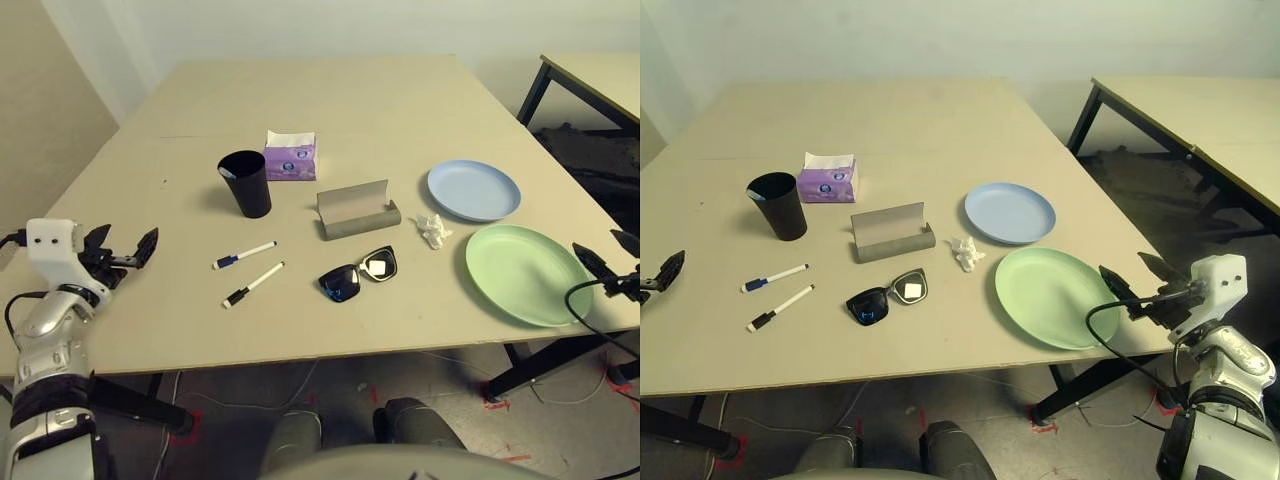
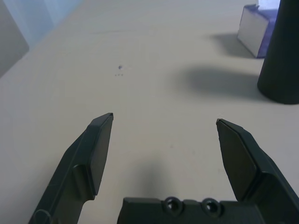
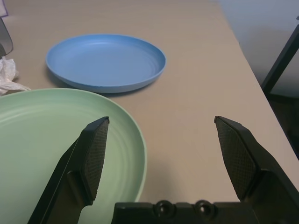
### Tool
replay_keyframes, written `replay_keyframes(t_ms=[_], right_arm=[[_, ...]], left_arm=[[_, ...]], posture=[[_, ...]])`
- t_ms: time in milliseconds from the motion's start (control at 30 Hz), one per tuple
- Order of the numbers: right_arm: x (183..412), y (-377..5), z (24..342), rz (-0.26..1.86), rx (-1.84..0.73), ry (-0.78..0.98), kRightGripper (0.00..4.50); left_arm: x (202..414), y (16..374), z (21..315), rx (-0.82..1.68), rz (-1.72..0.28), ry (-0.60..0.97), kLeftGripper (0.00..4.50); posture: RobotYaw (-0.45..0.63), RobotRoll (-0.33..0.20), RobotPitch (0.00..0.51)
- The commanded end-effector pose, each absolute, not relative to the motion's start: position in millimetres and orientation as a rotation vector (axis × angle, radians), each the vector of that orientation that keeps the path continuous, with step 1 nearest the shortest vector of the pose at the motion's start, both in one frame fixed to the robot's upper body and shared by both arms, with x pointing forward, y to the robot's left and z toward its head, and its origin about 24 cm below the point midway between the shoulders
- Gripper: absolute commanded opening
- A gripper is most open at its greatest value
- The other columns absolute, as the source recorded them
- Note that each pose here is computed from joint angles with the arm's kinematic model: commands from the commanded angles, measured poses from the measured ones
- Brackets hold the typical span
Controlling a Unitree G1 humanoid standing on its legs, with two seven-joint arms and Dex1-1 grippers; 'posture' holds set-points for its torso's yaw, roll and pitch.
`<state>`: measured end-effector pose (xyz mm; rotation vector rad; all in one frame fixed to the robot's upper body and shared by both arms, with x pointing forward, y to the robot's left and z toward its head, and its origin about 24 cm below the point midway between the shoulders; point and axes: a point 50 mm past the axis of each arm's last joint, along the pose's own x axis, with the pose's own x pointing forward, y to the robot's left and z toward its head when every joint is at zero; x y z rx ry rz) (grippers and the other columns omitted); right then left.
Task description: Organize and tidy the items on the table.
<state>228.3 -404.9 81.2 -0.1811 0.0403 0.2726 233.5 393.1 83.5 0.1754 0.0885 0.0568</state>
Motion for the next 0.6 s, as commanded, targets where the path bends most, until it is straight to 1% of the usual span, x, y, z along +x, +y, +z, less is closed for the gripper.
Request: replay_keyframes(t_ms=[33,100,133,200,233,267,367,533,600], right_arm=[[225.1,-409.3,86.4,0.269,-0.191,0.029,4.50],[223.3,-408.9,84.7,0.270,-0.192,0.026,4.50],[221.9,-409.6,84.4,0.261,-0.190,0.019,4.50],[220.8,-409.1,84.9,0.270,-0.194,0.009,4.50],[219.9,-409.1,85.1,0.275,-0.196,0.008,4.50],[219.2,-409.9,85.6,0.267,-0.197,0.005,4.50],[217.9,-411.6,85.6,0.248,-0.204,0.017,4.50],[217.5,-411.7,84.5,0.241,-0.241,0.062,4.50],[218.3,-412.5,85.2,0.227,-0.257,0.080,4.50]], left_arm=[[232.8,391.5,83.5,0.172,0.044,0.088,4.47],[234.5,388.0,80.6,0.154,0.015,0.084,4.47],[235.1,384.4,79.4,0.140,-0.019,0.079,4.47],[240.9,365.8,87.8,0.092,-0.202,0.024,4.47],[243.3,354.4,91.3,0.073,-0.310,0.003,4.47],[244.6,341.8,92.0,0.079,-0.431,0.012,4.47],[245.3,313.5,87.9,0.161,-0.699,0.099,4.47],[244.9,282.9,87.4,0.267,-1.050,0.191,4.47],[246.3,278.1,90.2,0.275,-1.140,0.196,4.47]], posture=[[-0.01,0.000,0.032],[-0.02,0.000,0.044],[-0.02,0.000,0.036],[-0.02,0.000,0.055],[-0.03,0.000,0.052],[-0.03,0.000,0.051],[-0.05,0.000,0.057],[-0.08,0.000,0.046],[-0.09,0.000,0.042]])
